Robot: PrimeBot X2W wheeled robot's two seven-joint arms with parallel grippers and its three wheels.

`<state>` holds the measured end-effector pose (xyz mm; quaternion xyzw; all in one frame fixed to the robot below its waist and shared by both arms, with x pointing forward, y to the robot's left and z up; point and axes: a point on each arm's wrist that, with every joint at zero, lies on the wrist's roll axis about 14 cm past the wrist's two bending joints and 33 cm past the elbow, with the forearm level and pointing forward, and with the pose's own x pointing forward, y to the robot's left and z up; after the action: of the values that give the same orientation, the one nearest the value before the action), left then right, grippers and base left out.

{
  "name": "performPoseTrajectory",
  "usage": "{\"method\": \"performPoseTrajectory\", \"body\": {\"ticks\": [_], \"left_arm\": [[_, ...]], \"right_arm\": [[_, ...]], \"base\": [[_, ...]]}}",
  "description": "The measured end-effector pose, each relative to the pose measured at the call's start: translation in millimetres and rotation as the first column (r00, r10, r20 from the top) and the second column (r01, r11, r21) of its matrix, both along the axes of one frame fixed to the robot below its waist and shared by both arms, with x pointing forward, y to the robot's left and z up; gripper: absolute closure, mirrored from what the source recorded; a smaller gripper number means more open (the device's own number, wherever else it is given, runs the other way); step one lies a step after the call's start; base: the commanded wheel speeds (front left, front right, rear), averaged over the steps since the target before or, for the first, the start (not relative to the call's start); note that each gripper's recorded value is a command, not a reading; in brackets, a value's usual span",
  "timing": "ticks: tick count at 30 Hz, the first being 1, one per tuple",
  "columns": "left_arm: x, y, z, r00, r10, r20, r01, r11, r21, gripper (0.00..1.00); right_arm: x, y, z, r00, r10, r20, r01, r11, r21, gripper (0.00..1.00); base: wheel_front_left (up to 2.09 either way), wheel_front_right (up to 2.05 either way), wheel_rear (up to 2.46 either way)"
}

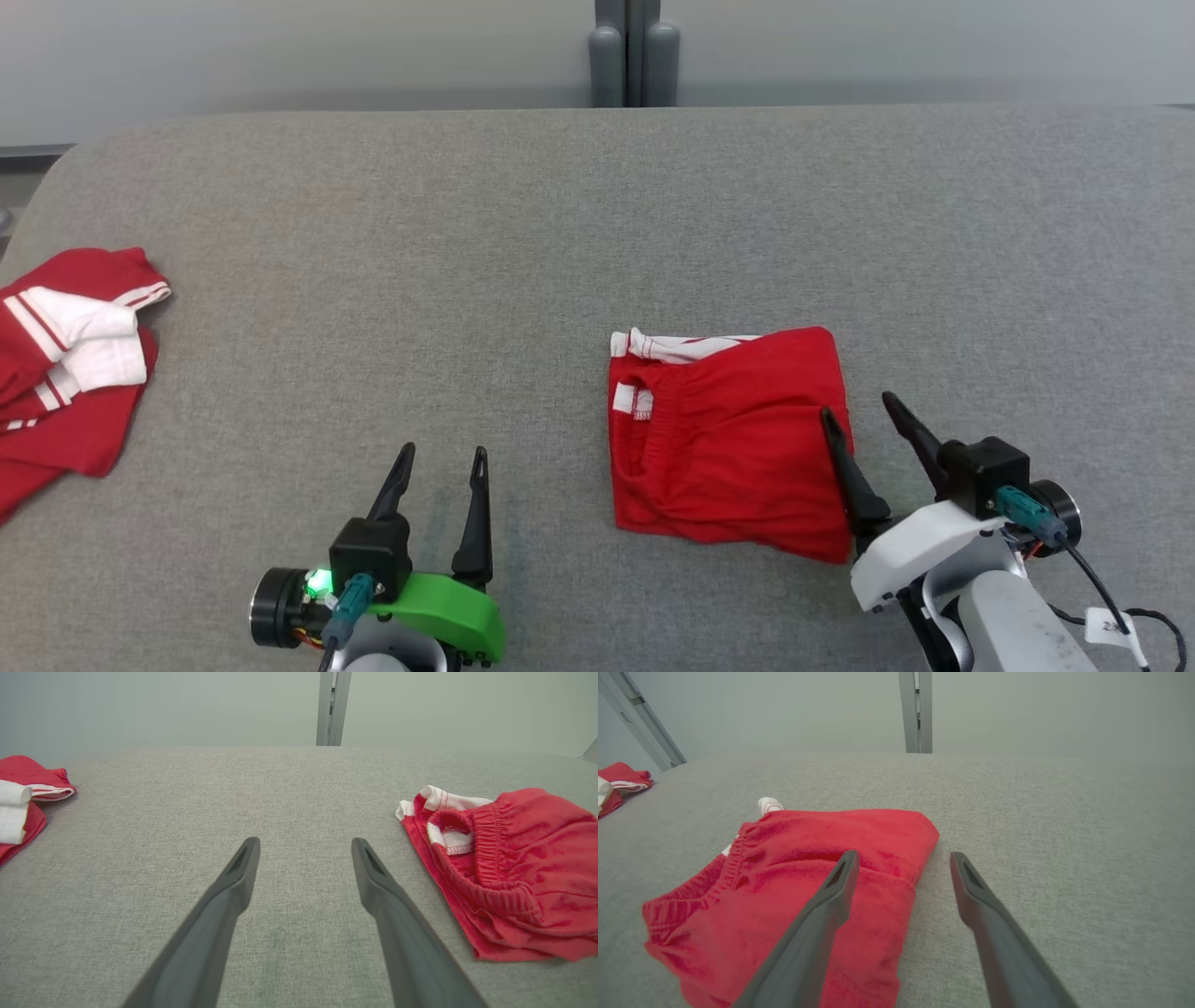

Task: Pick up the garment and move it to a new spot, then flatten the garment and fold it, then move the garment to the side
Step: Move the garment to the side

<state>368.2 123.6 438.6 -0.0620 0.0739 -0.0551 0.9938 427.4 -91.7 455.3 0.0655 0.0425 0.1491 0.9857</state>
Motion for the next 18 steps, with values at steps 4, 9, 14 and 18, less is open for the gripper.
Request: {"method": "performPoseTrajectory", "body": {"ticks": [4,9,14,18], "left_arm": [[0,5,-3,1.0,0.013,-0.009,-0.013,1.0,0.004,0.0],[0,10,-6,0.999,0.026,-0.02,-0.026,1.0,0.008,0.0],[4,2,-6,1.0,0.005,-0.017,-0.005,1.0,-0.001,0.0],[11,-17,-4,0.998,-0.056,-0.006,0.056,0.998,-0.018,0.0]], "right_arm": [[-1,15,-34,0.993,0.043,-0.114,-0.044,0.999,-0.006,0.0],[8,18,-51,0.984,0.037,-0.173,-0.037,0.999,0.006,1.0],[11,8,-58,0.981,0.005,-0.192,-0.004,1.0,0.006,1.0],[9,-12,-58,0.98,-0.048,-0.193,0.049,0.999,0.0,1.0]], "base": [[0.0,0.0,0.0],[0.0,0.0,0.0],[0.0,0.0,0.0],[0.0,0.0,0.0]]}}
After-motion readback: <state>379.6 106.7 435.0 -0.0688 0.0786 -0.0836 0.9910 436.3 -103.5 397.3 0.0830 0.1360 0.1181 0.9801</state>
